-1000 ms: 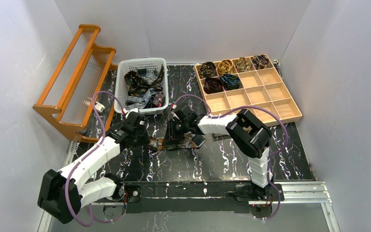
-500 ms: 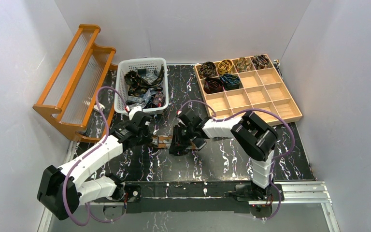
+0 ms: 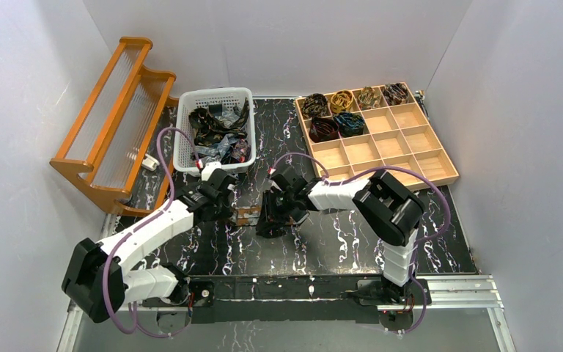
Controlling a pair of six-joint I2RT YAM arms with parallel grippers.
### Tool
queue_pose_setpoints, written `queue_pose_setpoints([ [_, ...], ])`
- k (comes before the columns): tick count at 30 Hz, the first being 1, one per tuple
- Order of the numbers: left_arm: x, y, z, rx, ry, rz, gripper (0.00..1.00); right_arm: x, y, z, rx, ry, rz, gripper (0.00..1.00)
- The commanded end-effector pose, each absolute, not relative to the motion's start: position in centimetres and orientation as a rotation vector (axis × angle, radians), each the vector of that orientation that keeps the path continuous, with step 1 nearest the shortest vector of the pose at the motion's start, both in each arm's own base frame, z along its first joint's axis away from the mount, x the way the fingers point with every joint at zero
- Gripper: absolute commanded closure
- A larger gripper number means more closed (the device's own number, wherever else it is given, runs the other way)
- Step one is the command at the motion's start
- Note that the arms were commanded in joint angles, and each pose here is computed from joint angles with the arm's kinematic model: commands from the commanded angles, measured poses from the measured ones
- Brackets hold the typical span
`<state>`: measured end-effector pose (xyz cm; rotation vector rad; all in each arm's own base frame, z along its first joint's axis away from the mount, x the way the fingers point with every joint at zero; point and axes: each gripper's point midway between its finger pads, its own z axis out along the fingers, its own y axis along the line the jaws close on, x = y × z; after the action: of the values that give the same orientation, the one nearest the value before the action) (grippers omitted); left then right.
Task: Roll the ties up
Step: Roll the tie at the center of the board.
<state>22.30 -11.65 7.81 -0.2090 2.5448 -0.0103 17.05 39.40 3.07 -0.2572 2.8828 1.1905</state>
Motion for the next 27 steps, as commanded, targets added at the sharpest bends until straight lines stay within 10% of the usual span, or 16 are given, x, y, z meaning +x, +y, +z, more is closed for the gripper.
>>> queue_pose_setpoints([
  [1, 23.2, -11.1, 9.4, -0.171, 2.492, 0.118, 0.74, 18.2, 40.3, 7.5, -0.310, 2.724, 1.271, 0.68],
  [27, 24.4, -18.4, 8.4, 0.153, 2.377, 0.601, 0.61, 24.4, 28.4, 8.5, 0.155, 2.604, 0.986, 0.58],
])
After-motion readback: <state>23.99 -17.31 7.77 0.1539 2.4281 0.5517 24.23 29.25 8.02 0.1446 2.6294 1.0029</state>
